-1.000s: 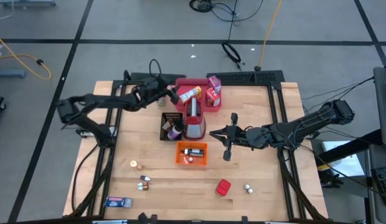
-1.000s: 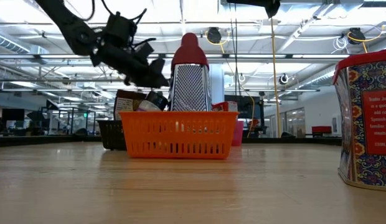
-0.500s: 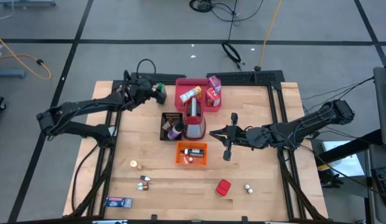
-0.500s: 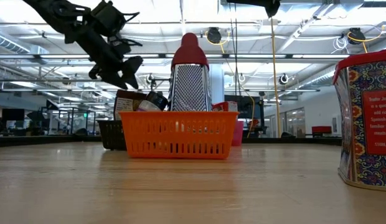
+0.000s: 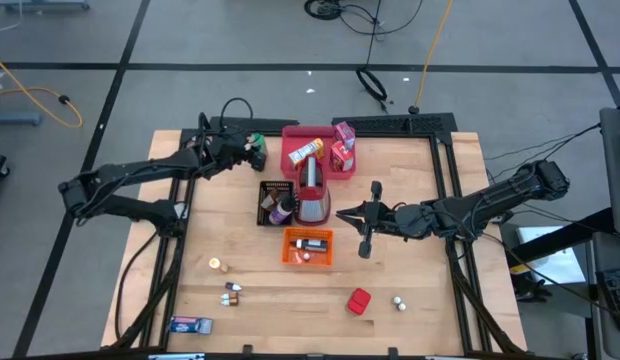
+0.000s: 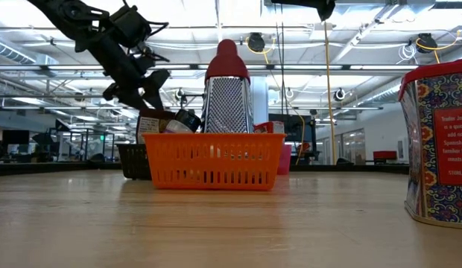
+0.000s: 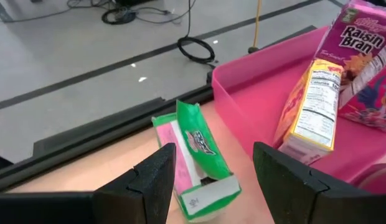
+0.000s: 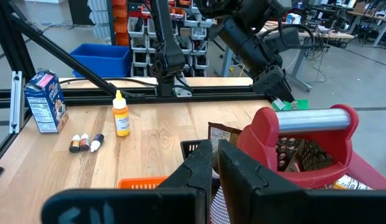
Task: Pick & Place Kitchen Items
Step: Put the green cereal box into the pink bin
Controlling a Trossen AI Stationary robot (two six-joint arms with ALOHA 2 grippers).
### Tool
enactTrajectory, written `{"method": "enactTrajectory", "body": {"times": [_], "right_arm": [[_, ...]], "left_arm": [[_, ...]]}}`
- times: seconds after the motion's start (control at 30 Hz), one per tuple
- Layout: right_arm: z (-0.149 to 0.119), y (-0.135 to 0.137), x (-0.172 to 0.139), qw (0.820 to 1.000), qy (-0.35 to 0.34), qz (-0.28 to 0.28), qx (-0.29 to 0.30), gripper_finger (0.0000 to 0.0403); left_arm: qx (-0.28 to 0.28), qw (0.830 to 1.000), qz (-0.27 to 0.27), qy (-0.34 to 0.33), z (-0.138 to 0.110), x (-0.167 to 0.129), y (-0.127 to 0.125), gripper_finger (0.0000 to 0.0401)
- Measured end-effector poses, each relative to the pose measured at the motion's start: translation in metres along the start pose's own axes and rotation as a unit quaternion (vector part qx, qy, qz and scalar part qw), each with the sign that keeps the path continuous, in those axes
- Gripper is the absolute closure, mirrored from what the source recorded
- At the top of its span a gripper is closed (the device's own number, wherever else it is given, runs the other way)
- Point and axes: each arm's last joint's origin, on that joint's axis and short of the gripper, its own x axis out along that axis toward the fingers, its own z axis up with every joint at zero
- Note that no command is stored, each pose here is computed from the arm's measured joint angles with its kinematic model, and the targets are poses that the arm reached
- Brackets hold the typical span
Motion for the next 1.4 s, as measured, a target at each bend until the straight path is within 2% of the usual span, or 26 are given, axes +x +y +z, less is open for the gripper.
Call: {"method": "enactTrajectory", "body": {"times": [0.3, 0.63, 0.9, 1.07, 1.4], "right_arm": [[0.000, 0.000, 0.000, 1.000, 0.000, 0.000, 0.000, 0.0385], [0.000, 0.000, 0.000, 1.000, 0.000, 0.000, 0.000, 0.0385], [0.000, 0.000, 0.000, 1.000, 0.001, 0.000, 0.000, 0.0385], [0.000, 0.000, 0.000, 1.000, 0.001, 0.000, 0.000, 0.0385], [0.000, 0.000, 0.000, 1.000, 0.001, 0.000, 0.000, 0.0385]], "left_arm": [[0.006, 1.000, 0.010, 0.029, -0.006, 0.004, 0.001, 0.0178], [0.011, 0.998, 0.014, 0.058, -0.020, 0.024, -0.010, 0.0117], [-0.001, 0.997, 0.058, 0.044, -0.020, 0.027, -0.008, 0.0108], [0.001, 0.997, 0.060, 0.048, -0.021, 0.027, -0.008, 0.0145], [0.013, 0.997, 0.060, 0.048, -0.021, 0.027, -0.008, 0.0289]]}}
